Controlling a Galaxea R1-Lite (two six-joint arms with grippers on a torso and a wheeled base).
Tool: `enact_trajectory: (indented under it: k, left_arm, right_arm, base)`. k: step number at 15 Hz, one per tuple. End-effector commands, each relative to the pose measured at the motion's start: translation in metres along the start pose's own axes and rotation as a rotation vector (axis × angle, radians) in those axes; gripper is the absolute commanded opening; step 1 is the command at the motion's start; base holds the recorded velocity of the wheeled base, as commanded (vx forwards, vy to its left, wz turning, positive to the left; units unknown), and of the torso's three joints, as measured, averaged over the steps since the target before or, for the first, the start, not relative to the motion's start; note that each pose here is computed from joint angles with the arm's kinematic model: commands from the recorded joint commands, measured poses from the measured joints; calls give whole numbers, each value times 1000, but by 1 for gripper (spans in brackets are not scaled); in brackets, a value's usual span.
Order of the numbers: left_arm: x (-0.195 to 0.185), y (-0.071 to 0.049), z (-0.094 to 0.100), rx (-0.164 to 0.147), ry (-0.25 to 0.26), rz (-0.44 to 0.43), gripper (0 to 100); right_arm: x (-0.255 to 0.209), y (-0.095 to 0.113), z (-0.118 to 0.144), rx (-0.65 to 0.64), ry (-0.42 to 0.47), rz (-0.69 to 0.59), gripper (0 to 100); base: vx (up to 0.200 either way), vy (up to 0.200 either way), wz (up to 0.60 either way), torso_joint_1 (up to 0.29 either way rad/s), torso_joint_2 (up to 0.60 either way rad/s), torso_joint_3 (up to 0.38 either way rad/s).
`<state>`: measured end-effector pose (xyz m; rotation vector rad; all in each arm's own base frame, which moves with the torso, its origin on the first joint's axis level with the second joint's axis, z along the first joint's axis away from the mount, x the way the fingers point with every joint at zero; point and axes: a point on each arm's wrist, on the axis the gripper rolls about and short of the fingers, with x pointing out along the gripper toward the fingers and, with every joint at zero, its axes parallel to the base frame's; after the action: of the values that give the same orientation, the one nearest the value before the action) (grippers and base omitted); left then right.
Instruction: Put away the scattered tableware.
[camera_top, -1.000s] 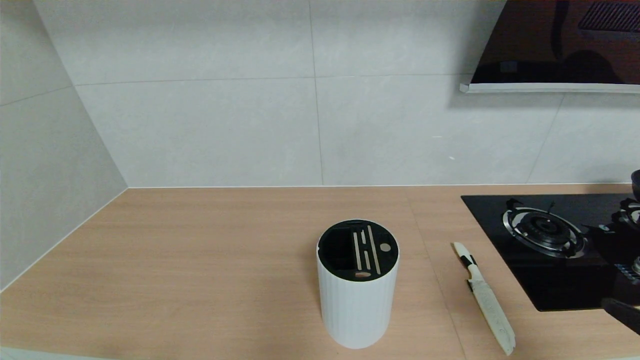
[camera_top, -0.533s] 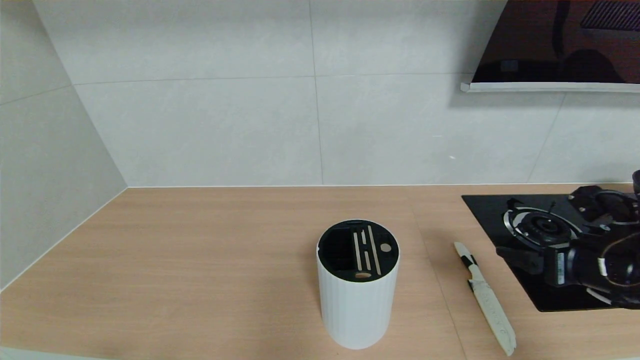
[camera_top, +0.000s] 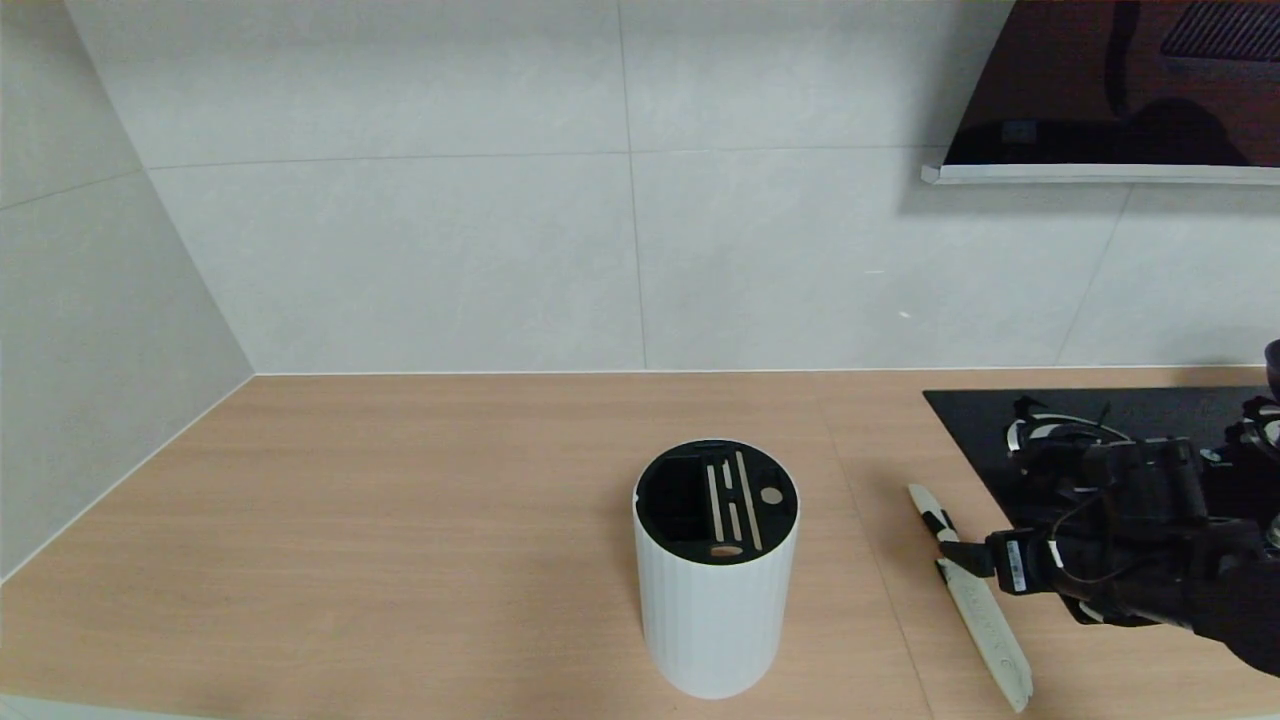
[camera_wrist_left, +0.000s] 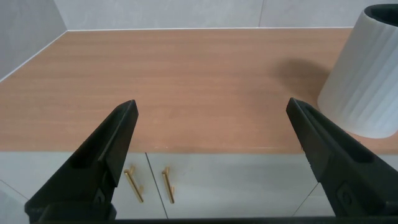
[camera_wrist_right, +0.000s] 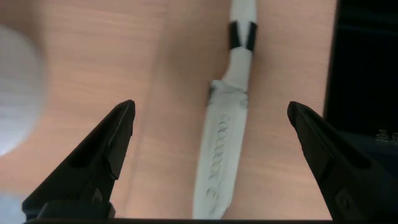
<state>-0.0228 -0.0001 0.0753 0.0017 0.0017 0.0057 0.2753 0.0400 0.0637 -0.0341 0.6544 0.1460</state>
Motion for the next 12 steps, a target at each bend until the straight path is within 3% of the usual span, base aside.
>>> enact_trajectory:
  k: [1,3,12]
  left_arm:
    - [0,0,0,0,1,0,100]
    - [0,0,0,0,1,0,100]
    - [0,0,0,0,1,0,100]
  right_arm:
    - [22,-1,-19,1,82,-14,100]
    - [34,-1,-26,2,109,-21,100]
    - [56,-3,-34,3,59,-94,100]
  base:
    - [0,0,0,0,0,0]
    - [0,0,0,0,0,0]
    - [0,0,0,0,0,0]
